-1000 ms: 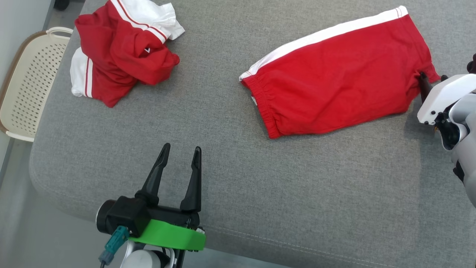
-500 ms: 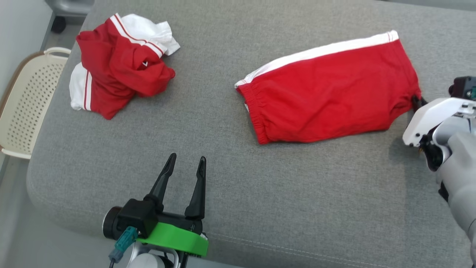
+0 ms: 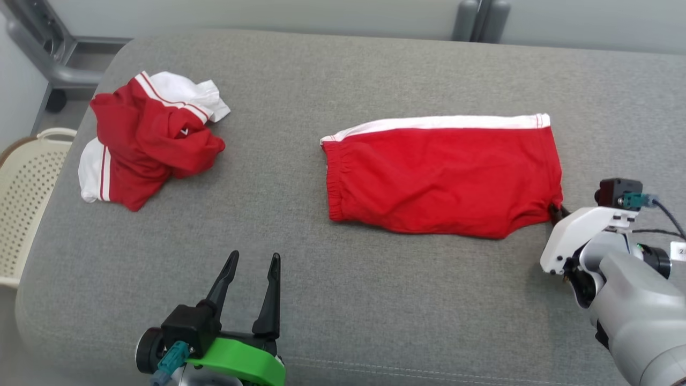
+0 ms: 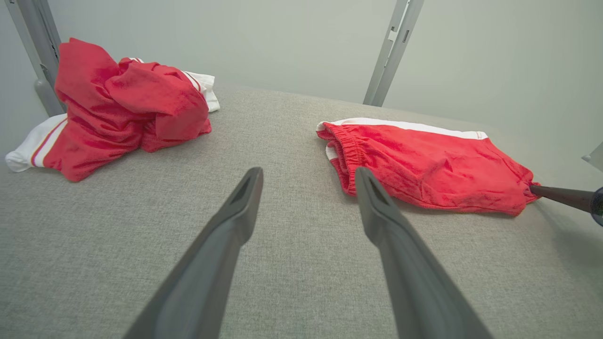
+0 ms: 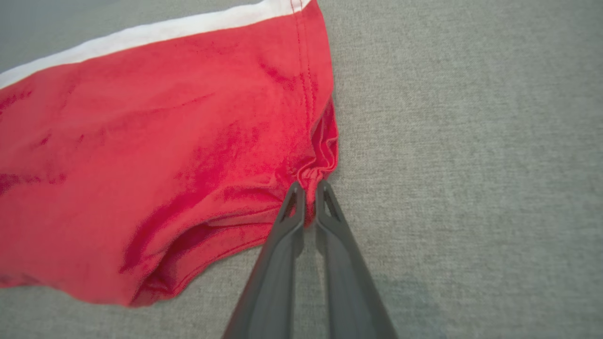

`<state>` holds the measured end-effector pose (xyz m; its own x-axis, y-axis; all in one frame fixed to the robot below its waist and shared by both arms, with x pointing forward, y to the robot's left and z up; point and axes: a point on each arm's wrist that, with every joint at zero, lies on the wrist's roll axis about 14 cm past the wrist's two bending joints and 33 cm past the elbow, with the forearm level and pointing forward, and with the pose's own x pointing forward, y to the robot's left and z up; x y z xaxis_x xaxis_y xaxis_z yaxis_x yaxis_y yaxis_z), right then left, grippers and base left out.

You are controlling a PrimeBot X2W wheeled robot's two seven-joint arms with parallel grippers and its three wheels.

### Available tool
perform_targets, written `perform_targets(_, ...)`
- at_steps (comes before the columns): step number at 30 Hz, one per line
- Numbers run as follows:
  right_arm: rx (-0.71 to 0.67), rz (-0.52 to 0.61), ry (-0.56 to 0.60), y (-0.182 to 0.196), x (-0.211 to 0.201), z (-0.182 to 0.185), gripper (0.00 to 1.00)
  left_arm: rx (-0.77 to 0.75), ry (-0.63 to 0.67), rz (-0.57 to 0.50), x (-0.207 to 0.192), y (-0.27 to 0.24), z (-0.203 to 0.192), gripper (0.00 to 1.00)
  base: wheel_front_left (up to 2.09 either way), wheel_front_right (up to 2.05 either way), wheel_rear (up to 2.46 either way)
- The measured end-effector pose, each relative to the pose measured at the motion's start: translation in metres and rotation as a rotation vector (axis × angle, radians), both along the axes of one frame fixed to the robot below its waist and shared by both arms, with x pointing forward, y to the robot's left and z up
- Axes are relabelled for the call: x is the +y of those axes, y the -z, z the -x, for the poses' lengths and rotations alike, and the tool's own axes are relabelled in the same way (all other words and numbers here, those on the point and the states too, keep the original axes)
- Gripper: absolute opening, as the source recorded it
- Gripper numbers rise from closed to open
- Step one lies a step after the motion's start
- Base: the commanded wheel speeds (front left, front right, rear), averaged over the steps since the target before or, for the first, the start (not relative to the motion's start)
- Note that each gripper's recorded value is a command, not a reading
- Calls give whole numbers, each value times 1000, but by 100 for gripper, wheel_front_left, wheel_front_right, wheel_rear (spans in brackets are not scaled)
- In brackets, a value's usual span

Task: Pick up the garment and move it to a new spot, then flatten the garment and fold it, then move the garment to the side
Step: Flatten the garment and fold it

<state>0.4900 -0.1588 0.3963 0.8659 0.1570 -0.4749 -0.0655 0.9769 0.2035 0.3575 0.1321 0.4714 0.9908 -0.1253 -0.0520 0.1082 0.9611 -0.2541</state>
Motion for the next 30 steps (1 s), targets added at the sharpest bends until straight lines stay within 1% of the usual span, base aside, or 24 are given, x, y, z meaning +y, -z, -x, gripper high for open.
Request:
perform_targets(2, 3, 0, 6, 0, -3, 8, 0, -1, 9, 1, -3, -2, 1, 100, 0, 0, 0)
perform_targets(3, -2, 4, 7, -1, -4, 10, 86, 1, 12, 1, -4, -2, 2, 100, 0, 0, 0)
perform_targets(4, -8, 11, 8, -3, -7, 12, 100, 3, 17, 1, -5, -2, 3, 100, 0, 0, 0)
perform_targets(8, -50, 11, 14, -12, -9, 19, 100, 6, 4, 6, -3, -4, 7, 100, 0, 0, 0)
perform_targets(14, -167, -3, -10, -39, -1, 25, 100, 11, -34, 8, 8, -5, 15, 100, 0, 0, 0)
perform_targets(17, -270, -22, -21, -67, 0, 25, 100, 22, -71, 0, 18, -4, 20, 100, 0, 0, 0)
perform_targets(19, -345, -16, -31, -85, -3, 27, 100, 22, -83, 0, 22, -5, 21, 100, 0, 0, 0)
perform_targets(23, -436, -14, -23, -96, -6, 51, 100, 20, -94, -8, 27, -7, 17, 100, 0, 0, 0)
perform_targets(26, -500, -1, -28, -104, 0, 70, 100, 14, -100, -11, 31, -10, 15, 100, 0, 0, 0)
perform_targets(30, -548, 14, -14, -109, 4, 93, 100, -5, -117, -18, 36, -15, 12, 100, 0, 0, 0)
